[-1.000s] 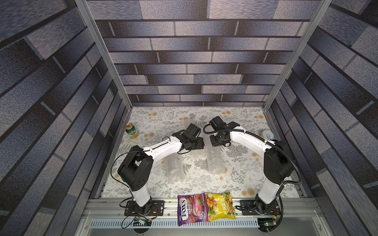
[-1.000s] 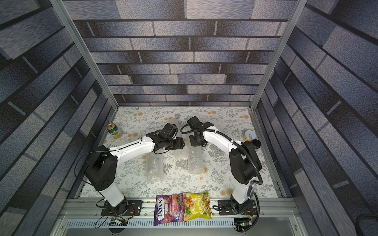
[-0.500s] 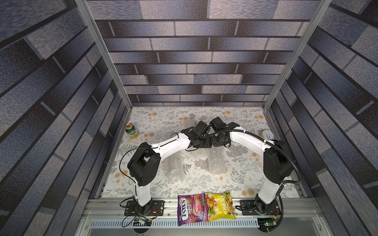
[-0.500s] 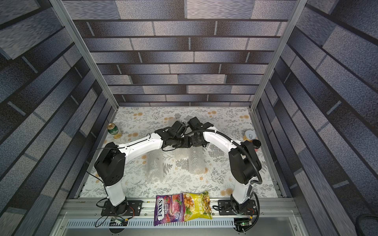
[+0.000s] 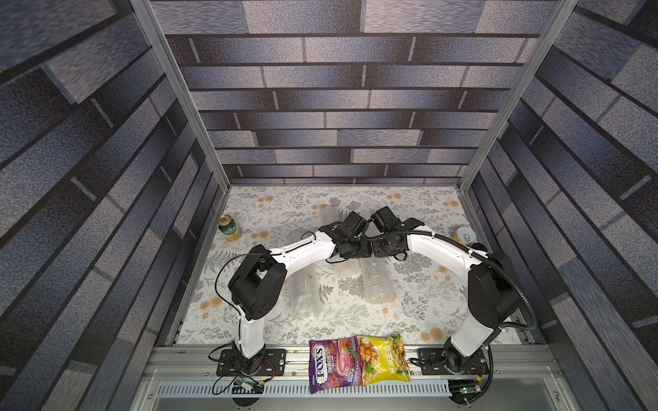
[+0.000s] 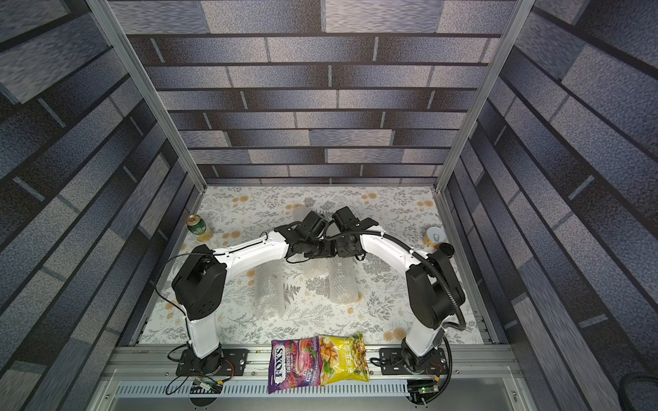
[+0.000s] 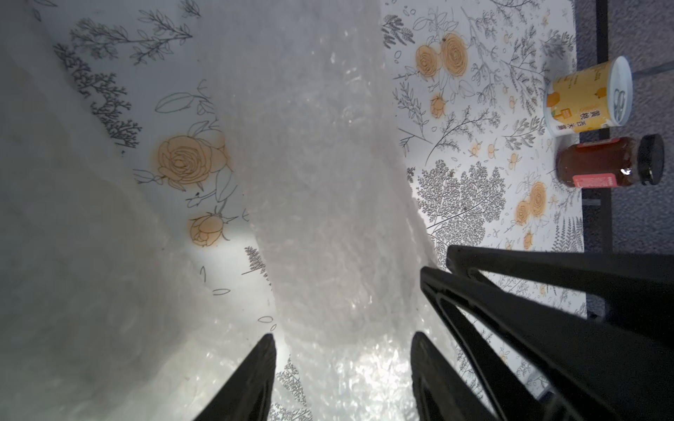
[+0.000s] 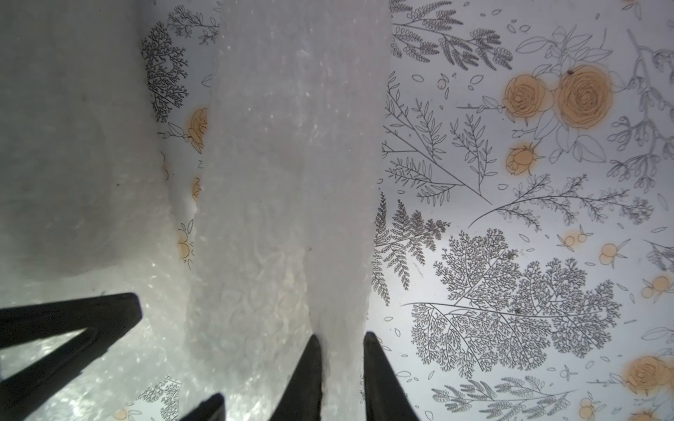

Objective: Unwrap the vase from the bubble wrap
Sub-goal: Unwrap the bubble wrap at the center of the board.

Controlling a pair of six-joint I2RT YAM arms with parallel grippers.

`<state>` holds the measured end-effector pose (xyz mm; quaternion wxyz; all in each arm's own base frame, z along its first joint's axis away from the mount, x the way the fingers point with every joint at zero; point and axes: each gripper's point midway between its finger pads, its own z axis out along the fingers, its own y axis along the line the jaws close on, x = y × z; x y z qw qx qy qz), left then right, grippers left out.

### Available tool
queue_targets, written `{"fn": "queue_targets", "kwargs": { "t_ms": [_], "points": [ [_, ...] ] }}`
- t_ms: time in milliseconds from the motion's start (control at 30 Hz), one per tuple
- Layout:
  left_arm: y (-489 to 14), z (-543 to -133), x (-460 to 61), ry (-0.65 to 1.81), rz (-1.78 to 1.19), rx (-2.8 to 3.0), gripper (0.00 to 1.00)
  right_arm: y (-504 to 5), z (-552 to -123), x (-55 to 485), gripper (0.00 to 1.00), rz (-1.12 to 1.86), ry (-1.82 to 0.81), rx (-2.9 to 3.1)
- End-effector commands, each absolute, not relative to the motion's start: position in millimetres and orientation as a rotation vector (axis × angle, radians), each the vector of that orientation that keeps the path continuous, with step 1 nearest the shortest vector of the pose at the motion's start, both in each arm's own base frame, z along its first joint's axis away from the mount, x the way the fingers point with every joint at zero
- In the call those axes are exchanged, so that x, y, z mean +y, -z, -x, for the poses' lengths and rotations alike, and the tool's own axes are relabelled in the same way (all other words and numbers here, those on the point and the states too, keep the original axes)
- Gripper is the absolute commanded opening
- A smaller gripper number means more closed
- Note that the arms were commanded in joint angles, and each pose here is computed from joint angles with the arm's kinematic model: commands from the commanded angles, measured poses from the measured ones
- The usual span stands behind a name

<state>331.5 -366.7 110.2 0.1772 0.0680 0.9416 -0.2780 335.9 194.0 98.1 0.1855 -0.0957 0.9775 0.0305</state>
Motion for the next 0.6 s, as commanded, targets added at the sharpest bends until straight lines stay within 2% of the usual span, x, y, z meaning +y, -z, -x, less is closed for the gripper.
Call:
{"fn": "queue_targets", "kwargs": {
  "t_ms": [0, 333, 500, 567],
  "points": [
    [-103.9, -330.8, -374.0, 0.845, -0.163, 2.676, 0.61, -103.8, -338.1, 192.7, 0.23, 0.217, -0.148, 2.733],
    [-87.6, -330.0, -375.7, 0.848, -0.15, 2.718, 0.61, -100.2, -343.6, 188.0, 0.22, 0.197, -0.165, 2.737],
    [-82.1, -330.3, -376.0, 0.869, -0.15, 2.73, 0.52, -102.2, -347.5, 190.6, 0.21, 0.191, -0.19, 2.724],
    [-80.3, -330.5, -376.4, 0.875, -0.148, 2.734, 0.51, -103.4, -349.3, 192.6, 0.2, 0.192, -0.2, 2.719]
  ]
}}
